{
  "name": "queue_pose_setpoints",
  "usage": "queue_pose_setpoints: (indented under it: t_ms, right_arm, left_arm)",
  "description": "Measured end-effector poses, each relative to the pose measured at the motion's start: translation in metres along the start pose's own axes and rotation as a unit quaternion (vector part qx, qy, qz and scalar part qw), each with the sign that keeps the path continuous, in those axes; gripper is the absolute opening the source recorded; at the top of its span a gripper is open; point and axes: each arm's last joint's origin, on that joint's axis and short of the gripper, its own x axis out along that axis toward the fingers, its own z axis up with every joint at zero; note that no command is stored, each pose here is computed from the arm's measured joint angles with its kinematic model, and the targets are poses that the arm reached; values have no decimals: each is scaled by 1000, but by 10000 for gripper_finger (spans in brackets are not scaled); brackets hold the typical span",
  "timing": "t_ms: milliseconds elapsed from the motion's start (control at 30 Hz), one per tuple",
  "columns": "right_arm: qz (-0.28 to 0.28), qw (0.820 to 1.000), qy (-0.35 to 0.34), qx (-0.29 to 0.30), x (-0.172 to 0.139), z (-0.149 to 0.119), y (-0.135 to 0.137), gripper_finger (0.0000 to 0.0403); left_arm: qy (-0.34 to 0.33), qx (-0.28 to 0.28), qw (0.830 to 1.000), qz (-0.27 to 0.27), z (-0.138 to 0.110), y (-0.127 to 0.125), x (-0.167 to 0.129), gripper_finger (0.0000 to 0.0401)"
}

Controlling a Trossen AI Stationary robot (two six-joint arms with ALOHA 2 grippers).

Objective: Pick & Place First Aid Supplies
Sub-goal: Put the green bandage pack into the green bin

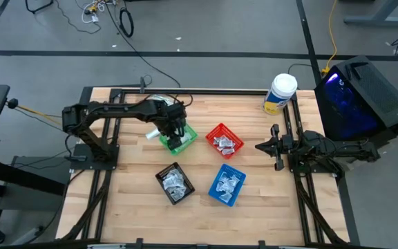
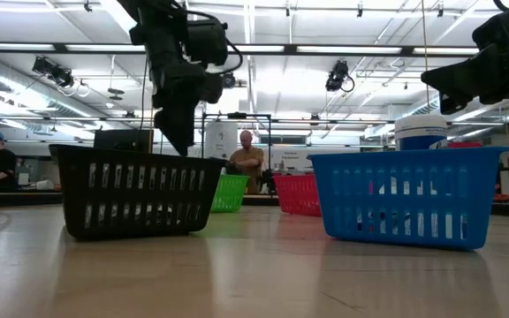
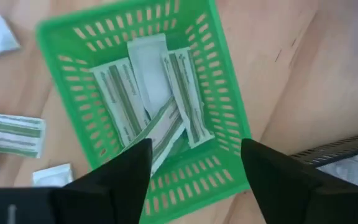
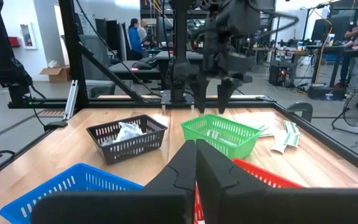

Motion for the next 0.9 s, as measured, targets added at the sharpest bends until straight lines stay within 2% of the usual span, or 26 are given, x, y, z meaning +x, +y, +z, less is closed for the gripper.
queue_pose_setpoints:
  t_ms: [167,333,567,767,900]
  right_arm:
    - [0,1000,0,0,0,0,0,13]
    - [0,1000,0,0,0,0,0,13]
    - [0,1000,0,0,0,0,0,13]
    - [0,1000,0,0,0,0,0,13]
    - [0,1000,0,0,0,0,0,13]
  left_arm:
    - [-33,-14,999,12,0,9,-19,256]
    - [-38,-38,998,36,-5,24,-35,248]
    - [2,-74,996,57,-15,44,-41,248]
    - [30,-88,988,123,-22,55,-44,249]
    - [53,-96,984,138,-31,59,-42,265]
